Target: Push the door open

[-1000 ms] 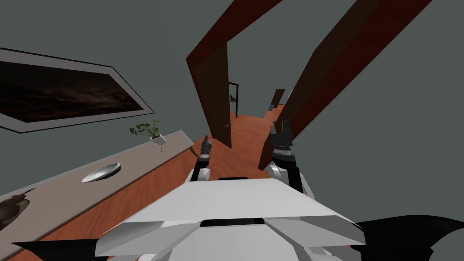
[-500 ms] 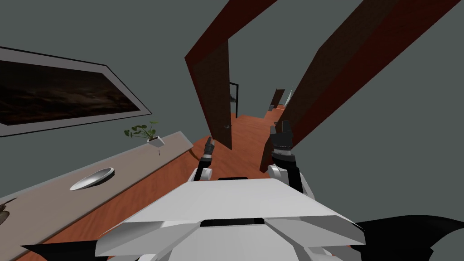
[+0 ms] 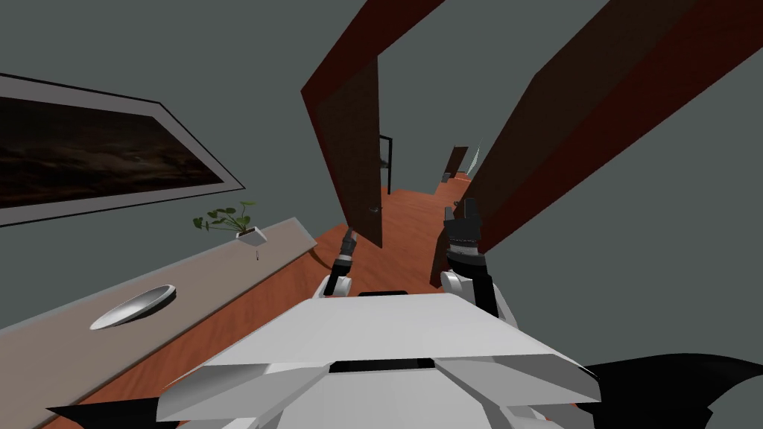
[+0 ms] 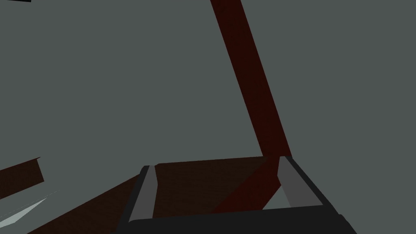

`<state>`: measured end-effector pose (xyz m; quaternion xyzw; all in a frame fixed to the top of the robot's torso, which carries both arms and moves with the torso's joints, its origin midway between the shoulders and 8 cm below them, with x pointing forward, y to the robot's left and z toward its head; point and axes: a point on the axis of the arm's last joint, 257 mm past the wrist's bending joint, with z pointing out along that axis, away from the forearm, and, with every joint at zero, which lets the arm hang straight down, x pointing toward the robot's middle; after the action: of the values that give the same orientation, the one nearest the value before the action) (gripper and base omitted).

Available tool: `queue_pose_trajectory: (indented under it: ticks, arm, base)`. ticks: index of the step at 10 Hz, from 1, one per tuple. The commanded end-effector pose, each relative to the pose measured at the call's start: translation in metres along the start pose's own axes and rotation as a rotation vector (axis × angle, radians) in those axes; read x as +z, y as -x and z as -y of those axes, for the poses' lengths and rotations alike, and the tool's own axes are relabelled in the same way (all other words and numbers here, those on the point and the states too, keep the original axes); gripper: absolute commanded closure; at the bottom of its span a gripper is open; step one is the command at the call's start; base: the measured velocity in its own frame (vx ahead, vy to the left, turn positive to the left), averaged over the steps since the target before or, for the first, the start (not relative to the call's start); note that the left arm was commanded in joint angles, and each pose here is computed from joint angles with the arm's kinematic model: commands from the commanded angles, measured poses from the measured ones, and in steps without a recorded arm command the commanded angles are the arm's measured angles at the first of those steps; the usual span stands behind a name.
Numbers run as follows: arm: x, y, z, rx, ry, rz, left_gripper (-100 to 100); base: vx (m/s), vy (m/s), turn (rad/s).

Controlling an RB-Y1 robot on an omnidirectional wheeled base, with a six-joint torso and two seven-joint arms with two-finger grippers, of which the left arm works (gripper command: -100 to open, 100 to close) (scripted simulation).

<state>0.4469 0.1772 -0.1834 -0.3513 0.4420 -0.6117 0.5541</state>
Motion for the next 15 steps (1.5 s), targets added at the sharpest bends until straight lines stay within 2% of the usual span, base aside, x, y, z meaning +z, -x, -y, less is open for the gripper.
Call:
queue_pose_trajectory:
  ticks: [1, 8, 15]
  arm:
    - [0.0001, -0.007, -0.009, -0.009, 0.012, -0.017, -100]
    - [-0.0042, -0.037, -0.048, -0.043, 0.069, -0.092, -100]
    - [-0.0124, -0.066, -0.084, -0.072, 0.127, -0.167, -100]
  base:
    - [0.093, 0.039, -0.011]
    - [0.099, 0.048, -0.013]
    - [0.097, 0.046, -0.013]
